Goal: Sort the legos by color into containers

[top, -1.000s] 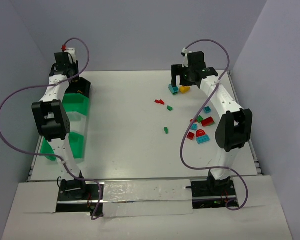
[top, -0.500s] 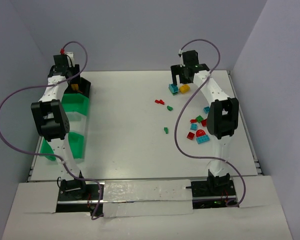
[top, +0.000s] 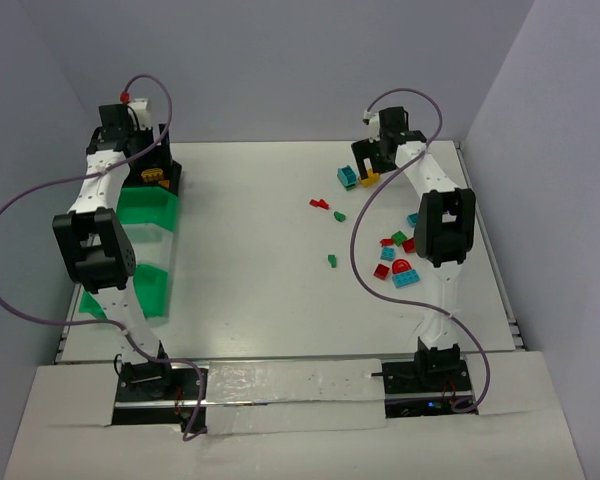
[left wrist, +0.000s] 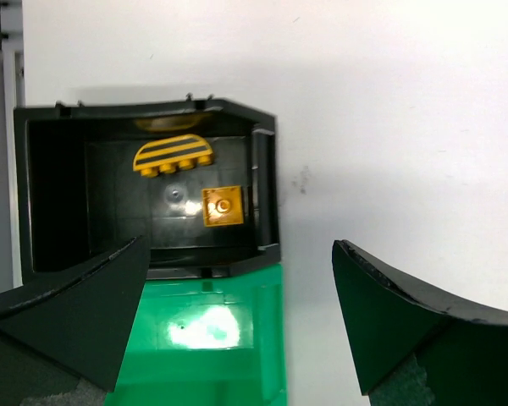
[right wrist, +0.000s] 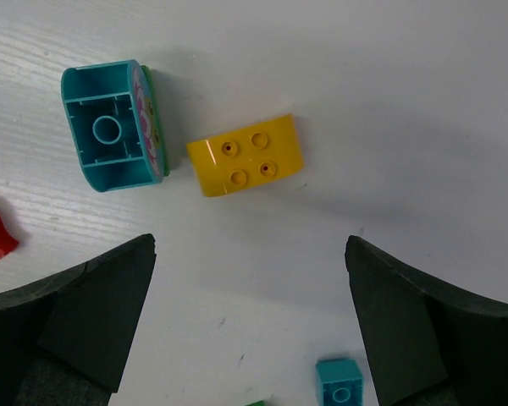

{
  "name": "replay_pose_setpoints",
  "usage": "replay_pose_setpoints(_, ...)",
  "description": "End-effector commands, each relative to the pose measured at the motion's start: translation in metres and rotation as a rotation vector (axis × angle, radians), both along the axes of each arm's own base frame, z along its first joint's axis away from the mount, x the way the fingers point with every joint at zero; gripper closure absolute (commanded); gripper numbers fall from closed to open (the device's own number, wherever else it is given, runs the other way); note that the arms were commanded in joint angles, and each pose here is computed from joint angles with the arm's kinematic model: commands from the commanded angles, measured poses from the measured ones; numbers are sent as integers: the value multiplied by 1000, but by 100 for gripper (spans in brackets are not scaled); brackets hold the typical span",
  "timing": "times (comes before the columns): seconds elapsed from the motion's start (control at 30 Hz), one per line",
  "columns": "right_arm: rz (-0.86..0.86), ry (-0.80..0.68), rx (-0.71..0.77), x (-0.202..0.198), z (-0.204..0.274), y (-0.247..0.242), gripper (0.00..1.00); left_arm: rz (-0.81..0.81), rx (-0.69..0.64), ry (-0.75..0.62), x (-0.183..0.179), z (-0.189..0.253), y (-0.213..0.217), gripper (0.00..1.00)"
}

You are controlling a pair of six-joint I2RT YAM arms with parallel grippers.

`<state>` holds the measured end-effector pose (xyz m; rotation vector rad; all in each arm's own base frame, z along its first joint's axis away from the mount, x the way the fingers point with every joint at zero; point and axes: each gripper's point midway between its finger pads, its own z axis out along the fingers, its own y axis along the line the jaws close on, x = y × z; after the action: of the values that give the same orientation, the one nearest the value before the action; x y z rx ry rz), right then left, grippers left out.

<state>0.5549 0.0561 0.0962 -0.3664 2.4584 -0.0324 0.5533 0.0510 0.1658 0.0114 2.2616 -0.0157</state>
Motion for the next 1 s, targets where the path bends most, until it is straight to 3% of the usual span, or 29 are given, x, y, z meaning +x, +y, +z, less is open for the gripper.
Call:
replay_pose_setpoints(0.0, 108, -54, 23, 17, 14, 1, 0, -89, -66, -91, -12, 52, -21, 1)
replay_pose_setpoints(0.27, 184, -27, 32, 25, -4, 8, 0, -194, -141, -109, -23, 67, -44, 1)
replay_pose_setpoints(0.97, 228, 30, 4, 38, -31, 8, 0, -229, -181, -148, -32, 97, -55, 1)
